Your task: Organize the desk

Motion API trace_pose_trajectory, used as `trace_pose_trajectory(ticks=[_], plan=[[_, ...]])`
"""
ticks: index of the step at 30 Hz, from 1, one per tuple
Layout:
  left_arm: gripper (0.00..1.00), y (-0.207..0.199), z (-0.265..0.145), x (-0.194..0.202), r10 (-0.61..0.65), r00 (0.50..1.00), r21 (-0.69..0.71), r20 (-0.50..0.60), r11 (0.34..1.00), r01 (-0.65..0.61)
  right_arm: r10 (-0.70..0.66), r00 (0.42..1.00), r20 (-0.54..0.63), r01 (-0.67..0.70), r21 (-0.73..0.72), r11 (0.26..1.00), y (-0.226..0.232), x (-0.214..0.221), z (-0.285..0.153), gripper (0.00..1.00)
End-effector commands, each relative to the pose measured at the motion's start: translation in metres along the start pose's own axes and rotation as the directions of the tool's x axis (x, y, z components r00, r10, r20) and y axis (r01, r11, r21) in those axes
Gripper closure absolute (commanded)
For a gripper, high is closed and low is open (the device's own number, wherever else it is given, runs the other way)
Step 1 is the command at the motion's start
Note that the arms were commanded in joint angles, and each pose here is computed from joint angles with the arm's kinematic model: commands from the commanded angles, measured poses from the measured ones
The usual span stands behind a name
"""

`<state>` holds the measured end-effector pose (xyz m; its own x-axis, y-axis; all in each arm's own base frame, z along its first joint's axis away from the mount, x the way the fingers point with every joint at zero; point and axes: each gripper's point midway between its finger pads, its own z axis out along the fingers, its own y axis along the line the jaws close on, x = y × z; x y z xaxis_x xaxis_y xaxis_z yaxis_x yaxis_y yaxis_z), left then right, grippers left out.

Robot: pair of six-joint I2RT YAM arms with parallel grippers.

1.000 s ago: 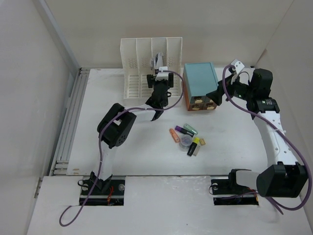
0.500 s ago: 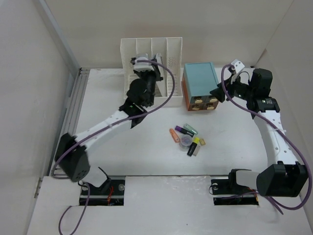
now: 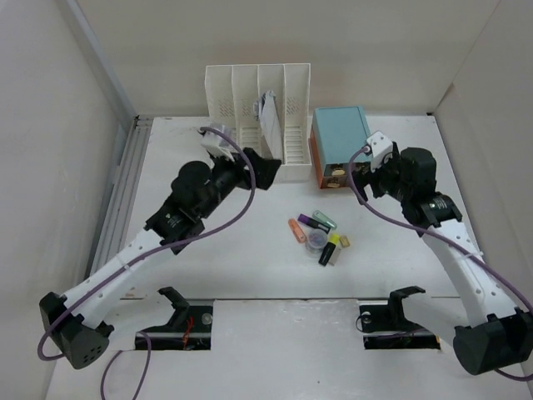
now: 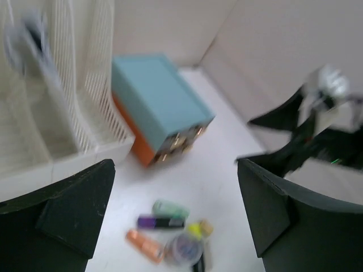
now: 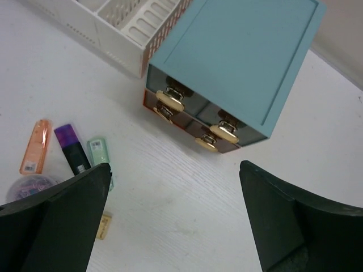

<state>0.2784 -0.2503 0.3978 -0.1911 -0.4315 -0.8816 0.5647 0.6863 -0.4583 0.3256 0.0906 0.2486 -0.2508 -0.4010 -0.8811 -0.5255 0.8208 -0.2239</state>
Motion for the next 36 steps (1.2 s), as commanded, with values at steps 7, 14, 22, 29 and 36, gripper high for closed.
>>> trace_pose_trajectory(ticks=[7, 14, 22, 29, 36], plan=[[0.11, 0.054, -0.026, 0.097, 0.031, 0.971, -0.085, -0.238, 0.995, -0.052, 0.144, 0.990, -0.012, -0.141, 0.134, 0.981, -0.006, 0.016, 0.015, 0.12], [0.11, 0.053, -0.030, 0.094, 0.038, 0.971, -0.056, -0.238, 0.997, -0.053, 0.362, 0.929, -0.082, -0.335, 0.233, 0.913, -0.042, 0.059, 0.047, 0.20], [0.10, 0.046, -0.035, 0.087, 0.040, 0.975, -0.025, -0.218, 0.999, -0.046, 0.479, 0.874, -0.085, -0.454, 0.213, 0.865, -0.053, 0.068, 0.078, 0.23], [0.10, 0.042, -0.036, 0.083, 0.041, 0.978, -0.009, -0.205, 0.999, -0.043, 0.510, 0.858, -0.054, -0.496, 0.168, 0.852, -0.054, 0.059, 0.091, 0.23], [0.10, 0.042, -0.036, 0.083, 0.041, 0.978, -0.009, -0.205, 0.999, -0.043, 0.555, 0.829, -0.063, -0.541, 0.159, 0.826, -0.058, 0.060, 0.114, 0.23]])
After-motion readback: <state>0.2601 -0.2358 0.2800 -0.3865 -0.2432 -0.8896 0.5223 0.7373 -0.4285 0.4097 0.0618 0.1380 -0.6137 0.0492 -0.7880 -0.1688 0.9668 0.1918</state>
